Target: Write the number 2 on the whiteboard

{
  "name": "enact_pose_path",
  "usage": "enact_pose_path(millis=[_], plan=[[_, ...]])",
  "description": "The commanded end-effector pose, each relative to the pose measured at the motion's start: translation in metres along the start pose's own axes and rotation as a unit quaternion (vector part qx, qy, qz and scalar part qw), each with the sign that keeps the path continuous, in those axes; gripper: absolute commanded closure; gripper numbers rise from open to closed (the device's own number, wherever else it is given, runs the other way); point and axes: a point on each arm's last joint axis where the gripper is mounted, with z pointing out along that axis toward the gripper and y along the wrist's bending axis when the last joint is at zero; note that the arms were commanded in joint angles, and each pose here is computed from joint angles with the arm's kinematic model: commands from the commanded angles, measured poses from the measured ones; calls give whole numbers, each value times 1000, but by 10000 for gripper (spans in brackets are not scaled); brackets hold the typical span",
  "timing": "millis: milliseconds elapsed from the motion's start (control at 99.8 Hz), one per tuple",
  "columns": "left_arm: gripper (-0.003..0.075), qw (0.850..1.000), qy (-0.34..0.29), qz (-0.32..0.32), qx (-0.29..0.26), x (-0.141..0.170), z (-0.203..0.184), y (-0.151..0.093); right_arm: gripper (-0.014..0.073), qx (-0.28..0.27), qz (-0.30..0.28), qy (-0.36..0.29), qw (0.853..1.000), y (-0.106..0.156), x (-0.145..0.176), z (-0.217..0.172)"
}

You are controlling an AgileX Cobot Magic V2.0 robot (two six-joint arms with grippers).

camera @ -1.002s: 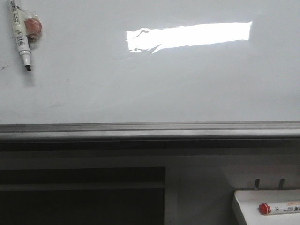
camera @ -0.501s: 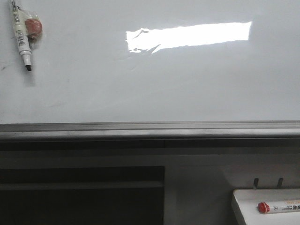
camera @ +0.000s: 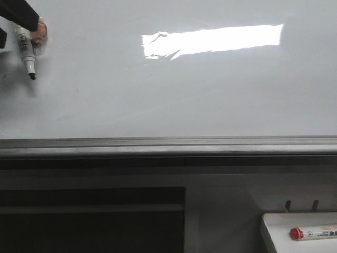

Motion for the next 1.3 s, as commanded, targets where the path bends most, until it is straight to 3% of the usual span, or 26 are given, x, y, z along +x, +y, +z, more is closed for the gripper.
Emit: enact_pose_path(millis=[0, 160, 230, 321, 441, 591, 691, 741, 792, 862, 872, 882, 942, 1082, 1152, 1232, 1292], plan=[[336, 998, -57, -16, 7, -17, 1, -7, 298, -5, -10, -41, 999, 4, -16, -2], [341, 999, -29, -26, 1, -13, 19, -2, 298, -5, -10, -40, 999, 4, -16, -2], [382, 999, -20, -29, -2, -12, 24, 0, 298, -5, -10, -37, 999, 4, -15, -2], [499, 999, -15, -39, -1, -11, 29, 1, 298, -4, -10, -31, 999, 4, -14, -1], [745, 999, -18, -39, 2, -11, 26, 0, 298, -11, 2, -27, 1000, 5, -13, -2], [741, 999, -36, -17, 27, -13, 7, -15, 299, -49, -12, -28, 998, 13, -16, -4], [741, 994, -52, 68, 66, -10, -16, -38, 299, -115, -57, -31, 991, 27, -23, -7], [741, 983, -55, 144, 95, -8, -31, -53, 299, -155, -88, -26, 984, 37, -29, -5], [741, 964, -50, 227, 133, -2, -47, -68, 299, -198, -112, -18, 974, 47, -36, -2], [741, 923, -27, 337, 184, 9, -66, -85, 299, -254, -139, -4, 957, 60, -48, 8], [741, 910, -18, 363, 199, 13, -70, -89, 299, -266, -146, -7, 953, 62, -51, 8], [741, 910, -17, 365, 197, 13, -70, -89, 299, -272, -147, -2, 951, 63, -52, 11], [741, 873, 6, 433, 222, 24, -83, -96, 299, -307, -162, -11, 938, 73, -66, 18], [741, 822, 37, 529, 207, 39, -98, -96, 291, -376, -233, 15, 897, 97, -85, 41], [741, 800, 50, 566, 191, 43, -100, -93, 286, -414, -277, 38, 866, 113, -86, 49], [741, 782, 63, 594, 176, 45, -100, -90, 286, -447, -348, 57, 822, 132, -82, 56], [741, 775, 69, 605, 171, 46, -100, -89, 286, -456, -378, 64, 803, 146, -77, 65]])
